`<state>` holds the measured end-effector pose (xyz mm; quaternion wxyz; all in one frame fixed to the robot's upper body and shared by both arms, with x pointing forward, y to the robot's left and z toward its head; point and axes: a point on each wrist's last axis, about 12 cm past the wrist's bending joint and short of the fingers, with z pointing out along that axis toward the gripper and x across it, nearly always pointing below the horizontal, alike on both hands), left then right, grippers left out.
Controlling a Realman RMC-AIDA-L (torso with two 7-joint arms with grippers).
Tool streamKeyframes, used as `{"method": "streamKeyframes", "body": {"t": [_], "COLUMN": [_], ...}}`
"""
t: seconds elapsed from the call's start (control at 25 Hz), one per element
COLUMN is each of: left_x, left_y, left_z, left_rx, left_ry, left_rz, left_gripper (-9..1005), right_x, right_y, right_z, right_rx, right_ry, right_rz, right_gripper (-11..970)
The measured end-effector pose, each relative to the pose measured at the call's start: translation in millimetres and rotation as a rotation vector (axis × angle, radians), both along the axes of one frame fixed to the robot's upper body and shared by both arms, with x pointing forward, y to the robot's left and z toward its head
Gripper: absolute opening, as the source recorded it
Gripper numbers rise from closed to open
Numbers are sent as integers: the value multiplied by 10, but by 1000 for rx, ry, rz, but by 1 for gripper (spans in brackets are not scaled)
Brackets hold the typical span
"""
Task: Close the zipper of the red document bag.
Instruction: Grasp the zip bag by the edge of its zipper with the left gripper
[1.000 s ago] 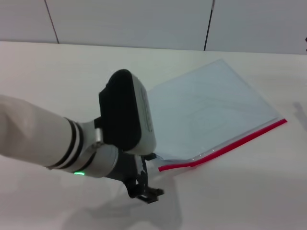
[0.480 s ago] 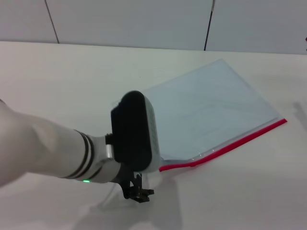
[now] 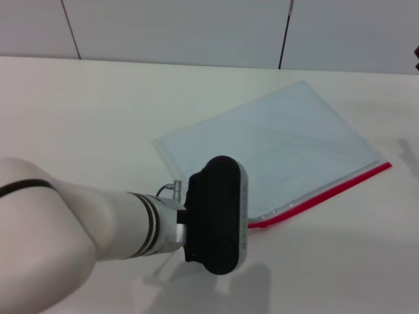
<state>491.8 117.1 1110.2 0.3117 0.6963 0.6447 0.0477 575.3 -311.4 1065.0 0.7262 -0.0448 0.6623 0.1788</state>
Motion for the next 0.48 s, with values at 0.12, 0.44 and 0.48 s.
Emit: {"method": "streamKeyframes", "body": {"t": [0.12,0.44,0.48], "left_x": [-26,52,61], "left_y": [-41,-8,-6], "left_z": [24,-16,-35], "left_rx": [-1,-36,-44], "left_ry": [-34,-109,-120], "left_rz": [-26,-35,-38], "left_gripper": [797,792,792], "right_x": [3,17,16], "right_y": [5,15,14], "right_z": [2,13,12], "right_rx": [-1,1,2], "right_ry": [0,-3,-2], "right_rz": [2,6,5], "right_gripper": [797,793,793]}}
